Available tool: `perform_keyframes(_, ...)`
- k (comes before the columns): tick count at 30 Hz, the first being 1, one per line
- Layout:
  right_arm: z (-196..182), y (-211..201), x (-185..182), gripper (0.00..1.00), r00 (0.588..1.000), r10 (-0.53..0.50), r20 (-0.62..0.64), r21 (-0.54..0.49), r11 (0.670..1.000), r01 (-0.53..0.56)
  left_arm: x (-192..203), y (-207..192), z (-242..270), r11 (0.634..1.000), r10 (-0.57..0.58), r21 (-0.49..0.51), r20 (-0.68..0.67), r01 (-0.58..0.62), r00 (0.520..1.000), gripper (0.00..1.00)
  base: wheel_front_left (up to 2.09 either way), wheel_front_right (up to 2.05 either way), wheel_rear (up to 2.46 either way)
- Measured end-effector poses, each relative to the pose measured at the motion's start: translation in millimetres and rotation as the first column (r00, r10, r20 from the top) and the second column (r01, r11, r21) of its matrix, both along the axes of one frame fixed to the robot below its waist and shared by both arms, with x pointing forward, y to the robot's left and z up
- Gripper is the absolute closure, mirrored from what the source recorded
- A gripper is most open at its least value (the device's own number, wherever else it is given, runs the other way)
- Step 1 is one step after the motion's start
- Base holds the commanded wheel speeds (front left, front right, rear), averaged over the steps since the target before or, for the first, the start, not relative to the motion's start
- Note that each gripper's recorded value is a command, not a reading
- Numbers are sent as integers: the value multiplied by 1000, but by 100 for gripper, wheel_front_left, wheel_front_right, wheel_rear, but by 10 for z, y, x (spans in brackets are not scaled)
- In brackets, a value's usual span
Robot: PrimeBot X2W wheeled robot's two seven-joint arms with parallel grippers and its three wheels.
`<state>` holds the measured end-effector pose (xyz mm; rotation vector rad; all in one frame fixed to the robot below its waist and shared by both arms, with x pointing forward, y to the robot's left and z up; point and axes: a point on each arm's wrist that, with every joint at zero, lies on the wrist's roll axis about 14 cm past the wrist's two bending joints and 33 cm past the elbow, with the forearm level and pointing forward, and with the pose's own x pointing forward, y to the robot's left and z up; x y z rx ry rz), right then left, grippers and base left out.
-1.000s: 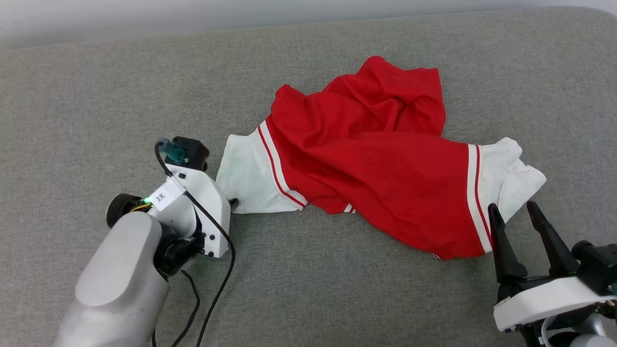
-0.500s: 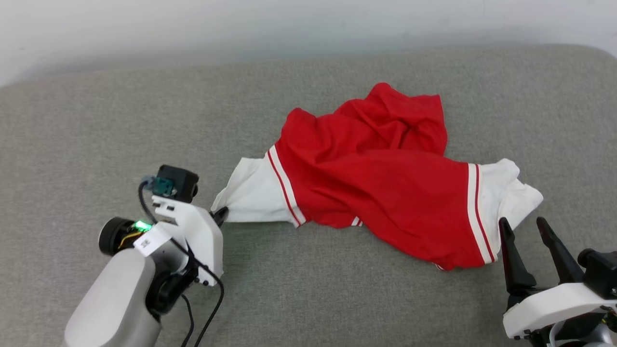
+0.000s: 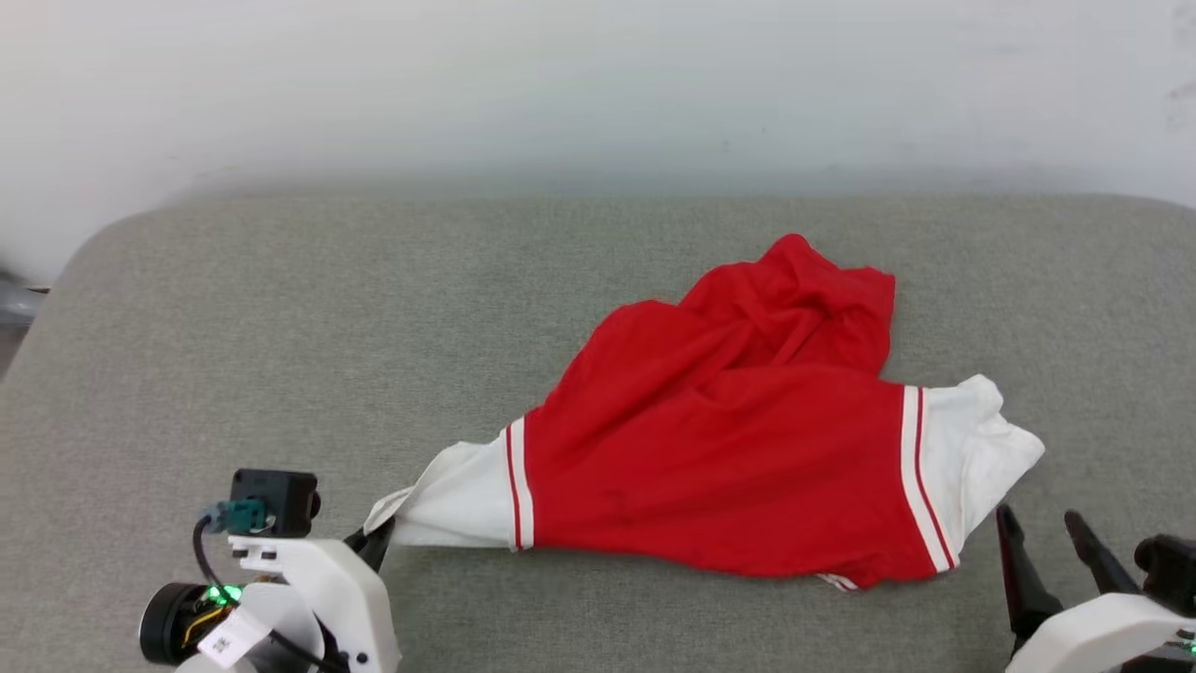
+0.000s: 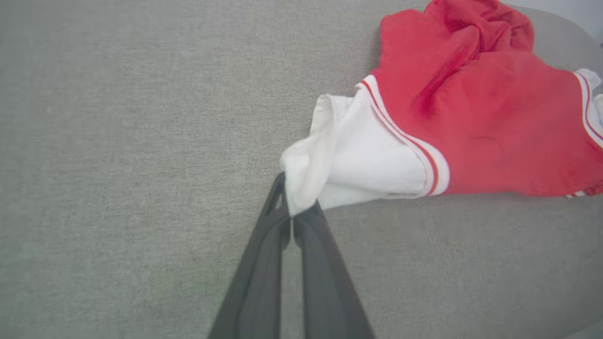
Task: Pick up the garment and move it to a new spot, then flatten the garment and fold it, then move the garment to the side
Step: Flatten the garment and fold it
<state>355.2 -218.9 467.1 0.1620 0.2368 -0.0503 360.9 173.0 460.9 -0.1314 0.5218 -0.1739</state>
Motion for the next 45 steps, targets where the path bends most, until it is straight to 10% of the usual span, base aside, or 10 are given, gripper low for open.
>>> perform_keyframes(22,-696,-42,627,0,847,115,-519,48,993,-106,167,138,133,998,62,-21,79,-61,995,100,0,0,0)
perform_keyframes(30,-1118,136,587,0,688,177,-704,80,982,-171,265,154,33,997,76,-35,73,-73,994,100,0,0,0)
perform_keyframes(31,-1141,141,580,25,674,180,-716,82,981,-175,258,162,12,997,77,-35,67,-75,995,100,0,0,0)
perform_keyframes(32,-1155,151,577,85,669,184,-720,89,981,-174,252,169,-6,996,81,-35,62,-79,995,100,0,0,0)
perform_keyframes(33,-1163,157,569,100,665,187,-723,96,980,-172,252,175,-10,996,84,-37,64,-82,994,100,0,0,0)
perform_keyframes(40,-1020,188,619,100,725,197,-660,109,980,-167,256,182,53,995,91,-44,92,-87,992,100,0,0,0)
perform_keyframes(45,-571,161,680,100,844,202,-497,60,978,-199,257,204,323,995,97,-40,185,-92,978,100,0,0,0)
